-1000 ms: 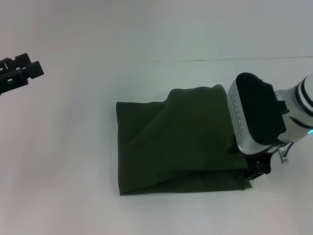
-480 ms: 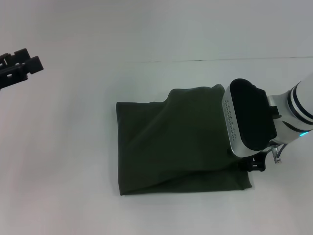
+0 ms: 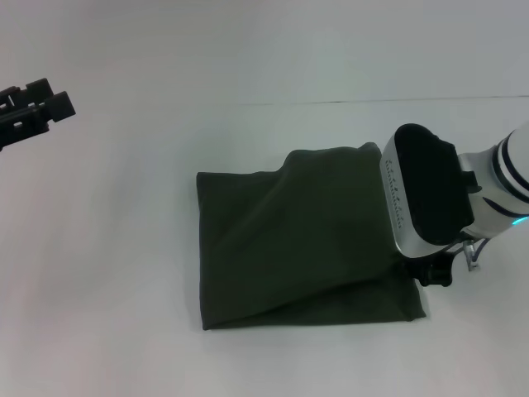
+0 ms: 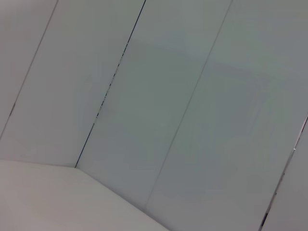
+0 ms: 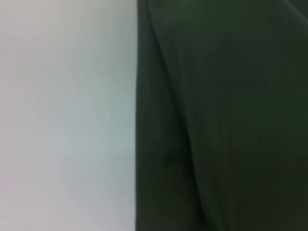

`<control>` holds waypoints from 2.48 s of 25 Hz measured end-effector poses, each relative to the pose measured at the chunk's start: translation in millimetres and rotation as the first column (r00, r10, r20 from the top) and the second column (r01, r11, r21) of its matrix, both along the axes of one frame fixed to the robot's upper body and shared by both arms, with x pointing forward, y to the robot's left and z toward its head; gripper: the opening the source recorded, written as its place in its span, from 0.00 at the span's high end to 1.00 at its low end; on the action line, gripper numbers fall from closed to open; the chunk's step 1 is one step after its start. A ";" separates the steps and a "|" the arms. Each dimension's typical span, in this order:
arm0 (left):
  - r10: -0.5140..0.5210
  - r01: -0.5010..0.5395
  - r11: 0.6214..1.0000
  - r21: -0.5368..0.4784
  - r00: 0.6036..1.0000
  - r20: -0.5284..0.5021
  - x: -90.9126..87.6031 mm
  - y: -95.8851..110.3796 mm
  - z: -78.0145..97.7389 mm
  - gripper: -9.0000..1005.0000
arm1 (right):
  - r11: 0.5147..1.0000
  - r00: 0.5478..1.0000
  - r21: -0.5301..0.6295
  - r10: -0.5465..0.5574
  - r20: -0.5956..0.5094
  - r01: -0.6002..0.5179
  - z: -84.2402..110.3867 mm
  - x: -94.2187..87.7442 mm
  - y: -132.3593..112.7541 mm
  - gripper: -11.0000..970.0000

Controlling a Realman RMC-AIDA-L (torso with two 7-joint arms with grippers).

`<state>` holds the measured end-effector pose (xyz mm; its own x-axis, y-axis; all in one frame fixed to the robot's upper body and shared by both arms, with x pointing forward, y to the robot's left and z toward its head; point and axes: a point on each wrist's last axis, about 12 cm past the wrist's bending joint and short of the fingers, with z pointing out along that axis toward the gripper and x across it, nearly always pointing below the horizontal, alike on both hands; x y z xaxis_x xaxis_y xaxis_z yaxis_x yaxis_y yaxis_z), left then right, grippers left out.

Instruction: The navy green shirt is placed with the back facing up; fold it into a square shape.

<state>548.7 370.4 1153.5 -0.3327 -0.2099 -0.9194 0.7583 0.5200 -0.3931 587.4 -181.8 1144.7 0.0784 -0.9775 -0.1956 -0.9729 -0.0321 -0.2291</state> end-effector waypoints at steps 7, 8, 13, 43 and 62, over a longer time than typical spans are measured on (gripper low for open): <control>0.001 -0.001 1.000 -0.003 1.000 0.003 -0.4 0.9 0.8 0.12 | 1.000 0.998 0.019 -0.020 -0.056 0.021 31.1 -2.4 -12.0 0.96; 0.003 -0.003 1.000 -0.004 1.000 0.005 -0.4 1.2 1.1 0.12 | 1.000 0.998 0.020 -0.022 -0.067 0.023 35.9 -3.1 -13.4 0.96; 0.005 -0.004 1.000 -0.008 1.000 0.008 -0.7 2.0 1.8 0.12 | 0.998 0.984 -0.044 -0.050 -0.170 0.043 35.6 -8.8 -20.8 0.92; -0.112 0.112 0.993 -0.025 0.994 0.020 0.0 -23.5 0.4 0.12 | 0.695 0.878 0.539 -0.342 -0.335 0.476 35.0 30.5 -60.4 0.27; -0.227 0.226 0.974 0.024 0.974 0.012 4.7 -56.4 -9.3 0.12 | 0.360 0.783 0.739 -0.510 -0.355 0.570 -69.1 -12.2 -110.7 0.21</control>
